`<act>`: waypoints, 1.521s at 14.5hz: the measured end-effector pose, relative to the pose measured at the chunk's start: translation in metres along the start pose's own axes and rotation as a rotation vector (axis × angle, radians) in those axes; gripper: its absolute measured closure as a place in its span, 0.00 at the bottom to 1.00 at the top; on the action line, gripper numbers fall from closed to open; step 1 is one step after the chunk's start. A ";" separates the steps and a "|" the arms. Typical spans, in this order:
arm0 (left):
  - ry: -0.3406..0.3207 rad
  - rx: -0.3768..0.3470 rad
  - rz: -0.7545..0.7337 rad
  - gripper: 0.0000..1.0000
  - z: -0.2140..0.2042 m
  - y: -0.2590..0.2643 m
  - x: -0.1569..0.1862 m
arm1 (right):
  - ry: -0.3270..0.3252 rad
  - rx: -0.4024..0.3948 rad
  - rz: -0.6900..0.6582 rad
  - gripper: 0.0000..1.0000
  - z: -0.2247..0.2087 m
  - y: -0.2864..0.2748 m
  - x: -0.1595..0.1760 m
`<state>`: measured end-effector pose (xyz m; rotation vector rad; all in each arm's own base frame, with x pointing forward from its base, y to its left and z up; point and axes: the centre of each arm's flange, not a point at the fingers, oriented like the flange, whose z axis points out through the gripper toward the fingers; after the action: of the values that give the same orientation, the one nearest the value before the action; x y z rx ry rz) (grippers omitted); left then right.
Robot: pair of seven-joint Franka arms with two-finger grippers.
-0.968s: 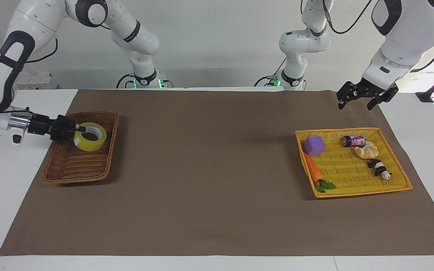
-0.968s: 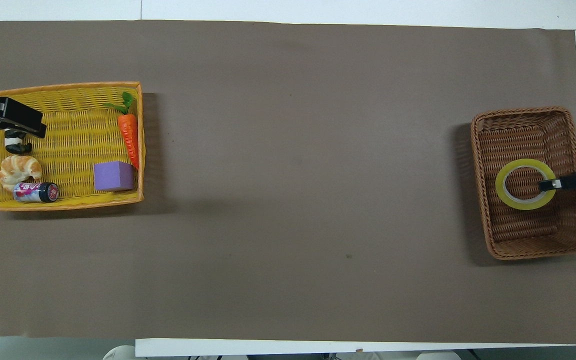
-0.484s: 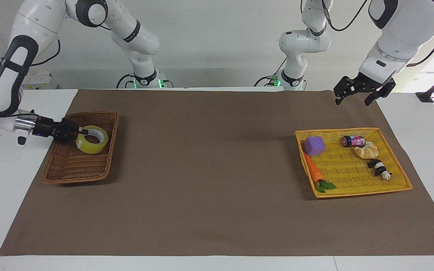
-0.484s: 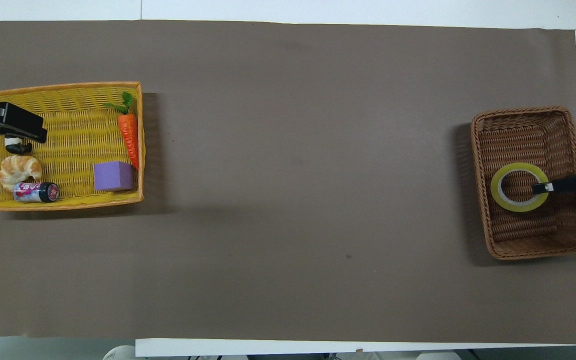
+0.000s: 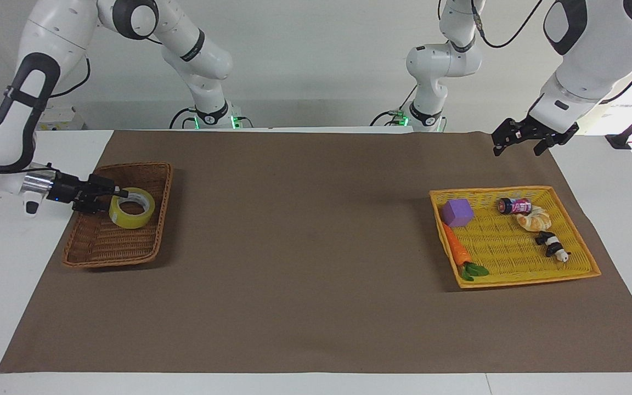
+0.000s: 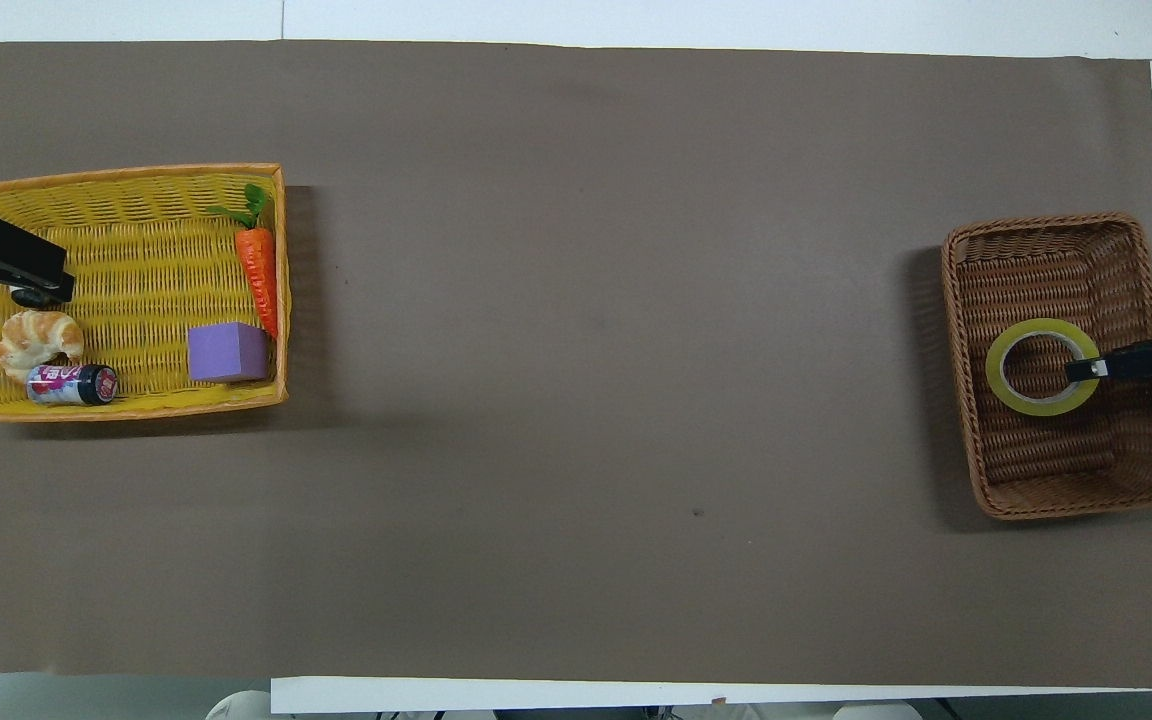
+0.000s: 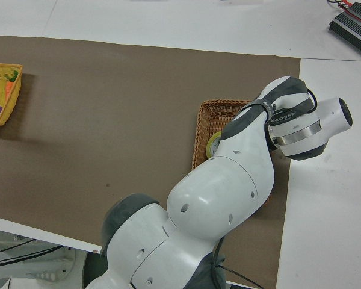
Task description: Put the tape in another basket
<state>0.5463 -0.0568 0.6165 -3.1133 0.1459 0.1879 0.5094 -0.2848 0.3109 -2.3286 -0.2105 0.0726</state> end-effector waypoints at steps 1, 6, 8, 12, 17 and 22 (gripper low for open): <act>0.000 0.000 -0.004 0.00 0.000 -0.002 0.000 | -0.001 -0.024 -0.006 0.00 -0.002 0.000 0.001; 0.000 0.000 -0.002 0.00 0.000 -0.001 0.000 | -0.115 -0.355 -0.172 0.00 -0.030 -0.057 0.037; 0.000 0.000 -0.002 0.00 0.000 -0.001 0.000 | -0.145 -0.501 -0.222 0.00 -0.043 -0.117 0.057; 0.000 0.000 -0.002 0.00 0.000 -0.001 0.000 | -0.113 -0.680 -0.113 0.00 -0.056 -0.219 0.075; 0.000 0.000 -0.002 0.00 0.000 -0.001 0.000 | -0.086 -0.724 0.124 0.00 -0.044 -0.311 0.070; 0.000 0.000 -0.002 0.00 0.000 -0.001 0.000 | -0.093 -0.797 0.167 0.00 -0.059 -0.376 0.065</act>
<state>0.5463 -0.0555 0.6168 -3.1137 0.1421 0.1871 0.5317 -0.0591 0.6230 -3.1391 -0.0961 0.2120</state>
